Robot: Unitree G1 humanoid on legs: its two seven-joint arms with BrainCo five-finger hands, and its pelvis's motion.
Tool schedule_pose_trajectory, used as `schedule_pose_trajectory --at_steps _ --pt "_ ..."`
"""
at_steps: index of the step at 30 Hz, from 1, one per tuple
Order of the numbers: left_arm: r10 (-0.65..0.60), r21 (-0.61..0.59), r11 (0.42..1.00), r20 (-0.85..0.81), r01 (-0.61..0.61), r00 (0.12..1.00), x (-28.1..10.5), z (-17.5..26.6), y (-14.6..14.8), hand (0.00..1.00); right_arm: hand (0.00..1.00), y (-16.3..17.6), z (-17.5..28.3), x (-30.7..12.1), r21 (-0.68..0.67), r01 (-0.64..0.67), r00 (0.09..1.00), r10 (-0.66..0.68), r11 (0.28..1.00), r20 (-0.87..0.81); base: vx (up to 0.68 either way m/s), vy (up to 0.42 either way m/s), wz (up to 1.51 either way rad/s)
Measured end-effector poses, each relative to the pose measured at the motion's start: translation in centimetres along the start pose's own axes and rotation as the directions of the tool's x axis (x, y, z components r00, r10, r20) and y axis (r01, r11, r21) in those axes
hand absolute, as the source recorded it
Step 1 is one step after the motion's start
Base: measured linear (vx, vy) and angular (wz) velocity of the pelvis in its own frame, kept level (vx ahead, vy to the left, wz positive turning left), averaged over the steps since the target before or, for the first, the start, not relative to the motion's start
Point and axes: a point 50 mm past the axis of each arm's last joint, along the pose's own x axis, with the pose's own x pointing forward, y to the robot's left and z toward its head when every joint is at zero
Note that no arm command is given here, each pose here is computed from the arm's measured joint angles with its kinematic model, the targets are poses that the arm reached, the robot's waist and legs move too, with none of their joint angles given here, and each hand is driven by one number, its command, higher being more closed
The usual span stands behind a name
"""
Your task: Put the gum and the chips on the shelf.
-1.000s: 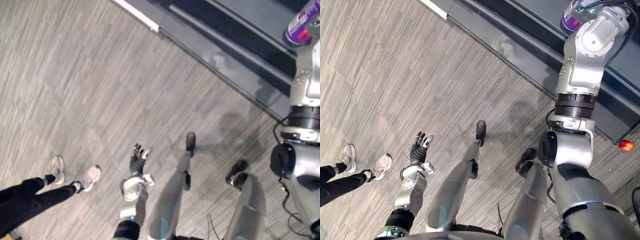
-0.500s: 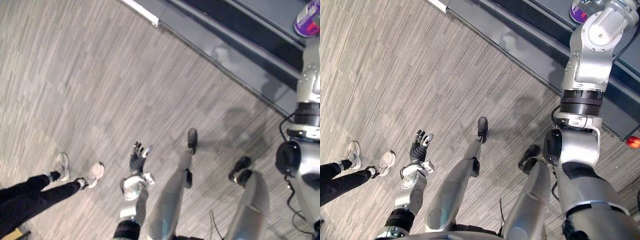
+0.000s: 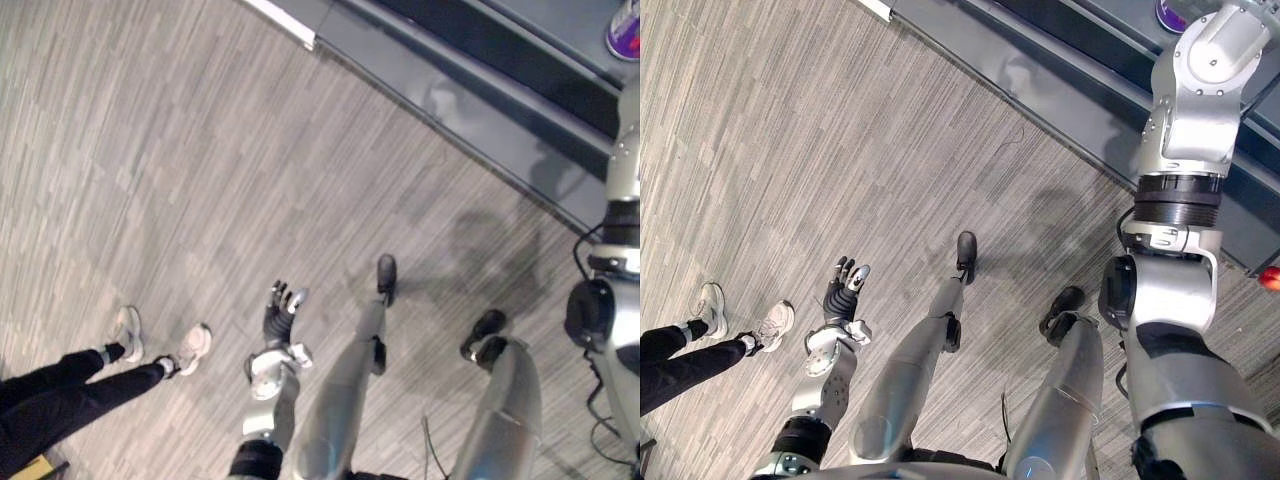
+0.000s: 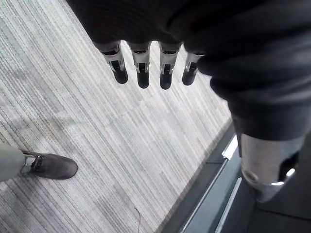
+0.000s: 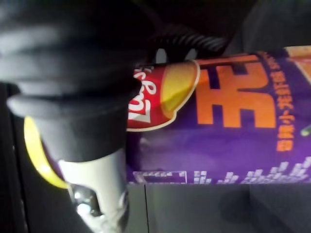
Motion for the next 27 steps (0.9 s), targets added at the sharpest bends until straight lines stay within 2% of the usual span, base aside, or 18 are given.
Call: schedule_pose_trajectory --at_steps 13,27 --pt "-0.021 0.005 1.0 -0.009 0.021 1.0 -0.2 -0.3 -0.5 0.0 0.0 1.3 -1.6 -1.2 -0.034 -0.061 0.996 0.059 0.998 -0.06 -0.02 -0.03 -0.12" --pt "-0.006 0.013 1.0 -0.045 0.006 0.999 -0.5 -1.2 -0.1 0.0 0.0 2.3 -5.1 -5.1 -0.029 -0.137 0.972 0.129 0.99 -0.198 -0.02 -0.047 -0.18"
